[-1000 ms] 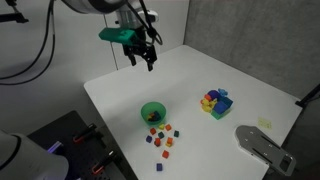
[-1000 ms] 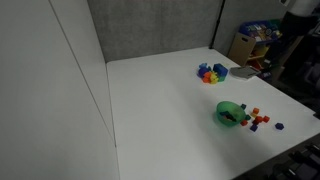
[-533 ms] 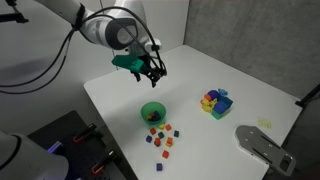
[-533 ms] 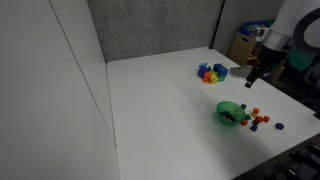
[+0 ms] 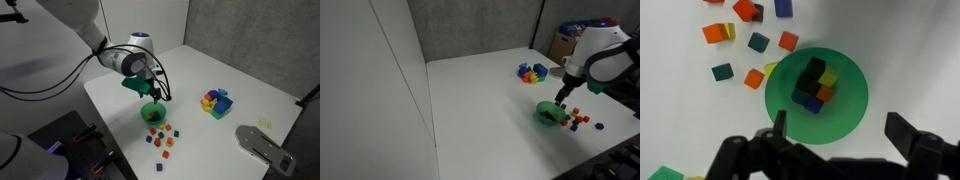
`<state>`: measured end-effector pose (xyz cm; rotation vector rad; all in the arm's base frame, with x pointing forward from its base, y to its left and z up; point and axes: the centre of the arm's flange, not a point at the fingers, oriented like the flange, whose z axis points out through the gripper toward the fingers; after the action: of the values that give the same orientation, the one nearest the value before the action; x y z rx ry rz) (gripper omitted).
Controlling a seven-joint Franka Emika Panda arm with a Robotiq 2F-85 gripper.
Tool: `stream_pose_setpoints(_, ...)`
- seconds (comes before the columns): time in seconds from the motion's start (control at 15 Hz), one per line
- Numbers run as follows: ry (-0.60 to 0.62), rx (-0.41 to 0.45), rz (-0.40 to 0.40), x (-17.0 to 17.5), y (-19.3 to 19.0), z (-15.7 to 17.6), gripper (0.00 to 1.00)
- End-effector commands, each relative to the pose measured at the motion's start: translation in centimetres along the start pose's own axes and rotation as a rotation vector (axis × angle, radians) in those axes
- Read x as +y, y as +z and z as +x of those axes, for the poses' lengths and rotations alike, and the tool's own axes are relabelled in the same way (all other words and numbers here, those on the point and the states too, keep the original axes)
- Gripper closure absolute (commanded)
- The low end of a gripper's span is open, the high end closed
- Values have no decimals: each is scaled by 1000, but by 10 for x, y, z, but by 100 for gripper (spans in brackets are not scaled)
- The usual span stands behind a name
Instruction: Pick up three blocks from the green bowl and put them on the table
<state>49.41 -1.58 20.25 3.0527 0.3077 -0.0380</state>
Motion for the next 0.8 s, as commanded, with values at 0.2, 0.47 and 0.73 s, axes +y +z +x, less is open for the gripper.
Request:
stream_pose_setpoints(0.2, -22, -52, -26, 18, 67, 28, 0)
stream_pose_setpoints(0.47, -23, -87, -32, 21, 100, 33, 0)
stream_pose_setpoints(0.73, -29, -113, -39, 19, 126, 36, 0)
